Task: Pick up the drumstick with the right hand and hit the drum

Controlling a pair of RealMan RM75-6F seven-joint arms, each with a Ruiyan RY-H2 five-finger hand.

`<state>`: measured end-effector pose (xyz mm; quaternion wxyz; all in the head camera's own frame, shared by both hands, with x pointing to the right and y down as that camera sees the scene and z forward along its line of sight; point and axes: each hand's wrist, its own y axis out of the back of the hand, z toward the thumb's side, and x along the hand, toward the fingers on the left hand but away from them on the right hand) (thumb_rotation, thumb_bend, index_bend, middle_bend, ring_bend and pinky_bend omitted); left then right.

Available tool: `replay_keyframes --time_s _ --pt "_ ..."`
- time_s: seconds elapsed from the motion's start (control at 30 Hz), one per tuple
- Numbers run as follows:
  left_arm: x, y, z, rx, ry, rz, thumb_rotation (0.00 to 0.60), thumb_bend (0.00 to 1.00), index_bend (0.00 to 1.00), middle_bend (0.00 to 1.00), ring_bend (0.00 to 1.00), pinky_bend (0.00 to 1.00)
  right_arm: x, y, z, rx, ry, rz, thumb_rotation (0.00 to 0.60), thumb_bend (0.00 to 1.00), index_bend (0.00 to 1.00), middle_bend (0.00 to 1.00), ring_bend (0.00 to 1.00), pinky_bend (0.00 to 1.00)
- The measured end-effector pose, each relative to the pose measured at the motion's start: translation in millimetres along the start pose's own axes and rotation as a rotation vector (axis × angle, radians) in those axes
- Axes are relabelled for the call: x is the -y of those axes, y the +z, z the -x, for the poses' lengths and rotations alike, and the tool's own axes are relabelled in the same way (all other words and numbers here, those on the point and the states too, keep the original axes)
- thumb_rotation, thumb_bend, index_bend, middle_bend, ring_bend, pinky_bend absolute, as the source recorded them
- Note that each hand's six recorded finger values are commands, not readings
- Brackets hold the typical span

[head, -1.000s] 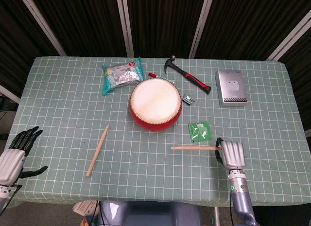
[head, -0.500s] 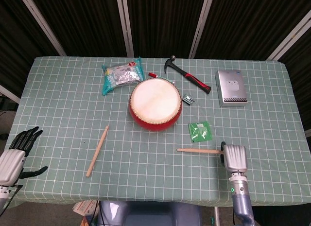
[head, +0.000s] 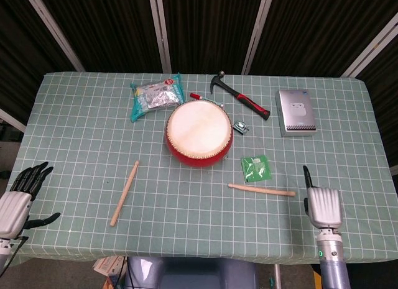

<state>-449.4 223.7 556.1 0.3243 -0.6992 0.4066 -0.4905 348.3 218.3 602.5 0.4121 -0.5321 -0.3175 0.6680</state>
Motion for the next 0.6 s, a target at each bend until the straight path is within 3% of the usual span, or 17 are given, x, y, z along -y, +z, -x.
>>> replay_keyframes --time_s 0.13,0.27,0.4,0.6 --pt "0 0 0 0.003 -0.001 -0.005 0.600 0.00 0.00 0.00 0.00 0.00 -17 -19 -11 0.001 -0.061 0.046 0.600 0.39 0.00 0.15 0.18 0.25" --pt "-2 -1 1 0.008 0.010 -0.023 0.600 0.00 0.00 0.00 0.00 0.00 -30 -41 -25 0.007 -0.136 0.124 0.600 0.33 0.00 0.01 0.05 0.14" --pt "-4 -1 2 0.015 0.030 -0.045 0.600 0.00 0.00 0.00 0.00 0.00 -30 -67 -41 0.025 -0.166 0.176 0.600 0.28 0.00 0.00 0.01 0.10" --pt "-5 -1 1 0.022 0.059 -0.077 0.600 0.00 0.00 0.00 0.00 0.00 -24 -88 -54 0.029 -0.140 0.246 0.600 0.28 0.00 0.00 0.01 0.10"
